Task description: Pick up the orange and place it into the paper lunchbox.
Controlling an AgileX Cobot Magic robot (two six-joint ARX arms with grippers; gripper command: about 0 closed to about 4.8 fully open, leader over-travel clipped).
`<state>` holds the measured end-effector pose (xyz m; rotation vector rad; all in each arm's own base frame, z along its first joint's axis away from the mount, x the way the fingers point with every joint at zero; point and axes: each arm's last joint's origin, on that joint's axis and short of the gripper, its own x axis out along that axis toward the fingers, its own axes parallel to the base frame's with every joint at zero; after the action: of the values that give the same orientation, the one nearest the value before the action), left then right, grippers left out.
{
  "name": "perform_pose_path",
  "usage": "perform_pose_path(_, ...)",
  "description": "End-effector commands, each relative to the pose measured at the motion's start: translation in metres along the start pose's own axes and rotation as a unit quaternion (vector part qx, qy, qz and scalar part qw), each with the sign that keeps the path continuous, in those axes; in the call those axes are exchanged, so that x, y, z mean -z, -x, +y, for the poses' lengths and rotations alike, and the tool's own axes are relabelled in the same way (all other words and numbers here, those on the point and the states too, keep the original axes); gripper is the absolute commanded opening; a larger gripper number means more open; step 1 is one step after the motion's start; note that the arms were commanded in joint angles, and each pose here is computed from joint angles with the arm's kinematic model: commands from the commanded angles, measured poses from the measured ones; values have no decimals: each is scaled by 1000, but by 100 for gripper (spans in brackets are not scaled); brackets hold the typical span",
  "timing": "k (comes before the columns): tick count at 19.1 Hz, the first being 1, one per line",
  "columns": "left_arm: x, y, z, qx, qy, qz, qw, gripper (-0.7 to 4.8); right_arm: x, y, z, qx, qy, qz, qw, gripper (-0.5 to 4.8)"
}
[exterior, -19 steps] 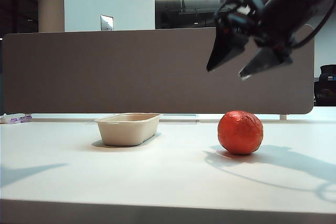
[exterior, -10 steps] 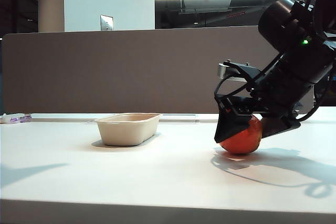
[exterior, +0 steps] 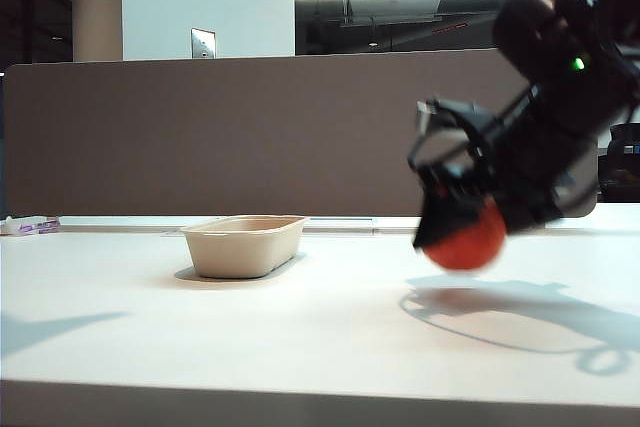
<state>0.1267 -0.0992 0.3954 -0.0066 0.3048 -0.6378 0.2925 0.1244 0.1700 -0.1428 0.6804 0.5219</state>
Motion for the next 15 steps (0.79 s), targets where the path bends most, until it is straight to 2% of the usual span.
perform_pose_path(1, 4, 3, 2, -27, -2, 26, 999, -5, -30, 6, 1, -21, 9, -58, 998, 282)
perform_pose_path(2, 7, 6, 3, -42, -4, 60, 997, -5, -60, 11, 4, -47, 21, -104, 993, 282)
perform_pose_path(5, 8, 9, 3, -53, -5, 76, 996, -5, -84, 16, 4, -53, 31, -150, 987, 282)
perform_pose_path(6, 6, 10, 4, -59, -5, 70, 996, -5, -118, 8, 7, -66, 45, -206, 975, 282)
perform_pose_path(7, 6, 10, 4, -59, -5, 69, 996, -5, -123, 5, 8, -68, 46, -210, 974, 282)
perform_pose_path(8, 4, 10, 3, -56, -4, 58, 997, -5, -153, -46, 30, -105, 63, -219, 968, 282)
perform_pose_path(9, 3, 10, 3, -56, -4, 55, 997, -5, -154, -54, 35, -110, 65, -217, 968, 282)
perform_pose_path(10, 3, 10, 3, -56, -4, 51, 997, -5, -142, -111, 69, -145, 78, -187, 969, 282)
perform_pose_path(12, 3, 10, 3, -58, -4, 51, 997, -5, -130, -126, 82, -156, 85, -175, 968, 282)
perform_pose_path(13, 3, 10, 3, -57, -4, 51, 997, -5, -113, -142, 95, -167, 89, -150, 970, 282)
perform_pose_path(15, 3, 10, 3, -57, -4, 52, 997, -5, -109, -146, 97, -168, 89, -144, 971, 281)
